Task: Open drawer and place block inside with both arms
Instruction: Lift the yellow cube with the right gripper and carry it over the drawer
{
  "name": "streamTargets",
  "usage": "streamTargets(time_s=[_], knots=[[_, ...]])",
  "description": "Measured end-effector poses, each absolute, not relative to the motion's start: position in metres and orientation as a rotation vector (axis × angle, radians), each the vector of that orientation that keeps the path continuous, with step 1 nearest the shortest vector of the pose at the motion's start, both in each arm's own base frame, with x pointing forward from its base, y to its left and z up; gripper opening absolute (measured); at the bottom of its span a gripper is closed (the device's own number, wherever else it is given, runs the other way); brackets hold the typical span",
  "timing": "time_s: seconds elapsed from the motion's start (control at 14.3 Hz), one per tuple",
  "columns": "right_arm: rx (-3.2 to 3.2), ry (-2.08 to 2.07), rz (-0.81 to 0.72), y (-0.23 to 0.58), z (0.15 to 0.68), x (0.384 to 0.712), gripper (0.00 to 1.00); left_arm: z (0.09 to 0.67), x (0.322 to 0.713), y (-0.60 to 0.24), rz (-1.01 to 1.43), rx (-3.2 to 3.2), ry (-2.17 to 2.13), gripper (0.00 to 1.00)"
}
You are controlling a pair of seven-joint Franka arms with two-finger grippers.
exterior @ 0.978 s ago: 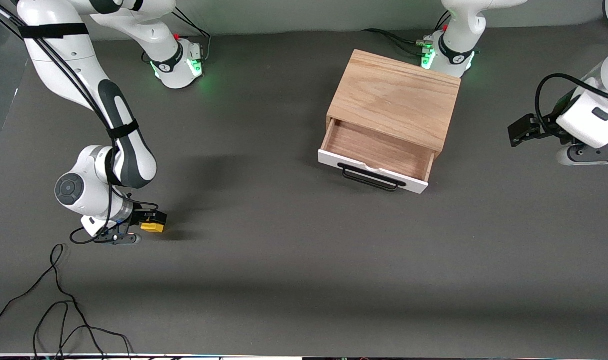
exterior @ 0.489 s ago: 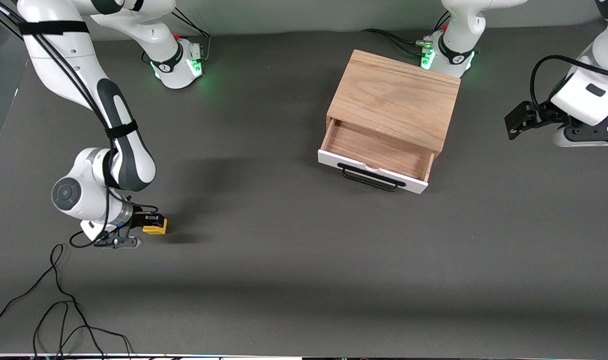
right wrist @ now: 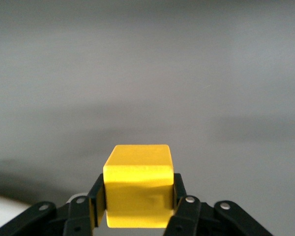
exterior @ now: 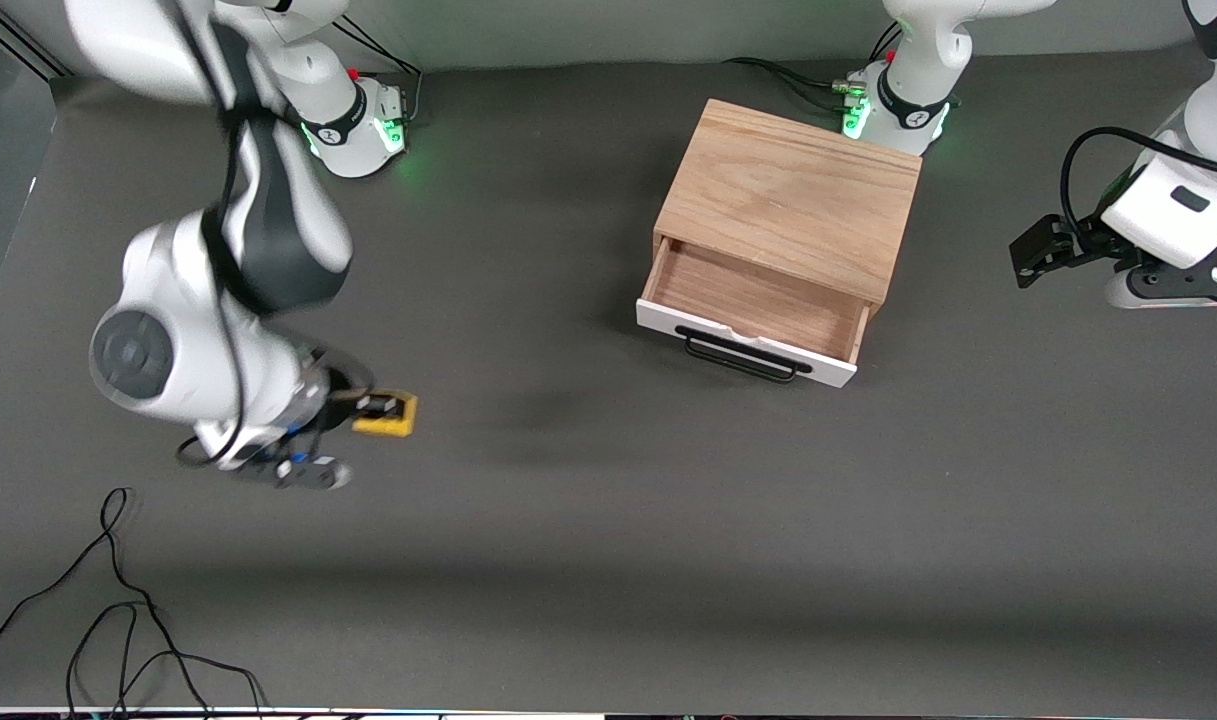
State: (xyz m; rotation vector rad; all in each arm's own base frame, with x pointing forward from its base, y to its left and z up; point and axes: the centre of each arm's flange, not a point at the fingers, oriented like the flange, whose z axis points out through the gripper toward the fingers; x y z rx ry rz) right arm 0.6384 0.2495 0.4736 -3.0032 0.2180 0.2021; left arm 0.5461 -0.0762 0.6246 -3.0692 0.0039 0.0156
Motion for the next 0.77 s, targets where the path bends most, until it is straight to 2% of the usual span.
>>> streamTargets(time_s=[0.14, 0.35, 0.56, 0.77], knots=[[-2.988, 0.256, 0.160, 0.314, 0.509, 0.614, 0.55, 0.624, 0.547, -0.075, 0.018, -3.069, 0.001, 1.00], [-2.980, 0.283, 0.136, 0.407, 0.525, 0.567, 0.55, 0.623, 0.548, -0.075, 0.021, -3.070, 0.000, 1.00], [-2.952, 0.287, 0.077, 0.501, 0.508, 0.518, 0.55, 0.623, 0.548, -0.075, 0.018, -3.070, 0.000, 1.00], [-2.923, 0.281, 0.032, 0.572, 0.465, 0.479, 0.55, 0.624, 0.548, -0.074, 0.018, -3.070, 0.000, 1.00]])
